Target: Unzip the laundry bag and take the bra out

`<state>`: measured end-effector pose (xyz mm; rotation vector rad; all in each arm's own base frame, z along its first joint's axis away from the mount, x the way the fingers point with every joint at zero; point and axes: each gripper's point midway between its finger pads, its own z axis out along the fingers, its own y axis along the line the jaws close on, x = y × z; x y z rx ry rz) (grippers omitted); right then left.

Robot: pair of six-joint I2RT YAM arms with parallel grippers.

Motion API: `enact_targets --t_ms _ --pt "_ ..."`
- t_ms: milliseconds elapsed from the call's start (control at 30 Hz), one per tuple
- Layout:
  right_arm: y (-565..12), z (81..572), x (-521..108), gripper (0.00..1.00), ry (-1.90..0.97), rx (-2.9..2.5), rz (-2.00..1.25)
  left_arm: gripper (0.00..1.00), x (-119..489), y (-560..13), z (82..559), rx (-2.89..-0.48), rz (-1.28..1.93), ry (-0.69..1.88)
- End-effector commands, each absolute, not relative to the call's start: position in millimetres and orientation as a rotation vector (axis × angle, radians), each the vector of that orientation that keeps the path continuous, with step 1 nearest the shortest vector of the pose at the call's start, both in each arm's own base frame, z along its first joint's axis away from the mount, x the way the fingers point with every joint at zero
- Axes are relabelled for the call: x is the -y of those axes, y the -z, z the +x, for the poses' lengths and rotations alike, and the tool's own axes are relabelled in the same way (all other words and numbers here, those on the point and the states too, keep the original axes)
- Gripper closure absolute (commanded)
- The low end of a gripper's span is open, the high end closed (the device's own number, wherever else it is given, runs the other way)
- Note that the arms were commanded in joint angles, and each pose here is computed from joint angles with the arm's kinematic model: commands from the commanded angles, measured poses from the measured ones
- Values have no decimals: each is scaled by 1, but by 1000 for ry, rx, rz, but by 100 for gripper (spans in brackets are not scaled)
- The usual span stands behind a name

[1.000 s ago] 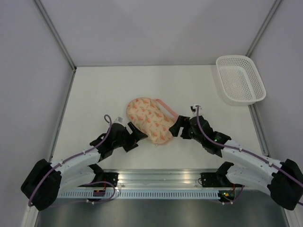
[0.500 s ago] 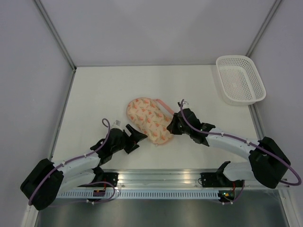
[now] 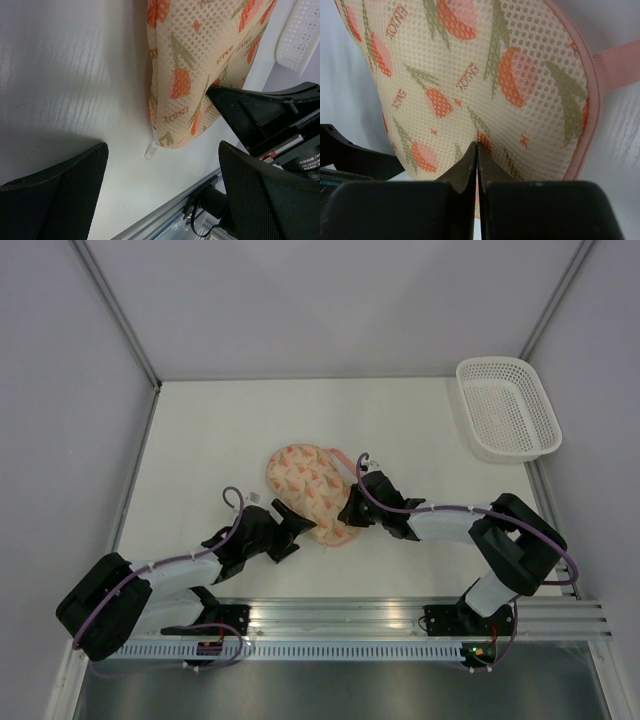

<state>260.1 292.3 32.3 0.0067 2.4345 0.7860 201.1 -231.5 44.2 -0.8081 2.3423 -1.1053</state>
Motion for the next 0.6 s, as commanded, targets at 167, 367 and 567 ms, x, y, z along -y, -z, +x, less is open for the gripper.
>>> enact_targets --t_ms 167,367,567 --pt "-33 263 -298 99 -826 -2414 27 4 214 -2 218 -2304 -978 897" --pt "-40 258 -298 99 -852 -2412 16 5 223 35 229 -2333 -1033 840" --pt "-54 256 -292 100 -853 -2375 18 10 226 43 219 -2337 -1084 871"
